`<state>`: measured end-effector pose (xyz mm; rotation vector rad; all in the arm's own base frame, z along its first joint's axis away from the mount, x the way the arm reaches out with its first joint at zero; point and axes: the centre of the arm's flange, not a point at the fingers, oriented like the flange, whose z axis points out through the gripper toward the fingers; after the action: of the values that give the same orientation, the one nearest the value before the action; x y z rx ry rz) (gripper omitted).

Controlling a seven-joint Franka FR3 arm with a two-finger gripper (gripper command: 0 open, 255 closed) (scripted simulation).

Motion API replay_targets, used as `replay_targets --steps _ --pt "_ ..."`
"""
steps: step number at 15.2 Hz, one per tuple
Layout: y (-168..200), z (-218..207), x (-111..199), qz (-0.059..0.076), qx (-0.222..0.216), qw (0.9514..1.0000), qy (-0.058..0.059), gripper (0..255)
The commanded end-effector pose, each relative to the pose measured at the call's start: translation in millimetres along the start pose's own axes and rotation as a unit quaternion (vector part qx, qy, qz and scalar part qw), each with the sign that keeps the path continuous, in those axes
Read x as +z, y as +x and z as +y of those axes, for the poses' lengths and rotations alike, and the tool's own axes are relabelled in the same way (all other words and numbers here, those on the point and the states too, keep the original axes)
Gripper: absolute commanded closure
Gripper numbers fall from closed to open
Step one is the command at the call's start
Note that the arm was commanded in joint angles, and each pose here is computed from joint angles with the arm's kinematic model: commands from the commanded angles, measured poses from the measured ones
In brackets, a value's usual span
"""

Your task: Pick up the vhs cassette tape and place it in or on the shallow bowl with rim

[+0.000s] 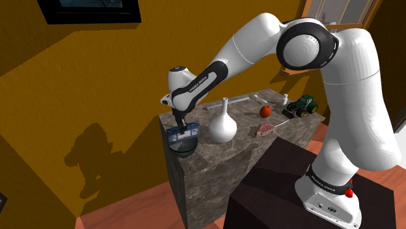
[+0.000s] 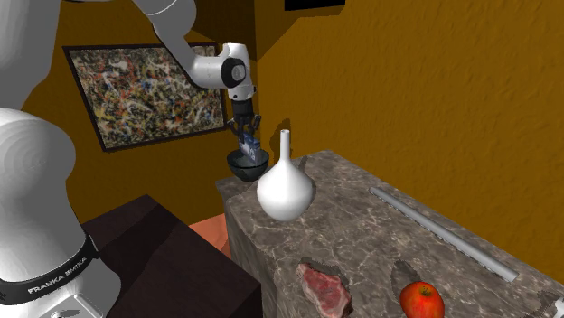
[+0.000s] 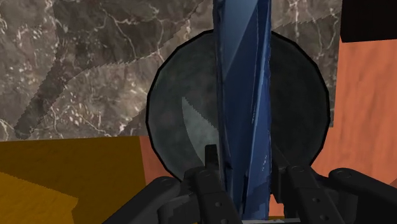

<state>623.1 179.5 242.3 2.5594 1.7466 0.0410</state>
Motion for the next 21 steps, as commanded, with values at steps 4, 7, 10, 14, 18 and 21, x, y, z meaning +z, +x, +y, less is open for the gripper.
replay_targets --steps 4,7,10,14,18,21 --pt "-2 -1 6 -0.004 0.000 1.0000 0.005 255" --pt "-1 -3 6 -0.004 0.000 1.0000 0.005 0" --pt "-2 -1 6 -0.004 0.000 1.0000 0.005 0" --pt "-1 -1 -44 -0.004 0.000 1.0000 0.005 0" --pt "-1 -1 -44 -0.004 0.000 1.0000 0.005 0" --pt "-1 -1 -44 -0.004 0.000 1.0000 0.005 0"
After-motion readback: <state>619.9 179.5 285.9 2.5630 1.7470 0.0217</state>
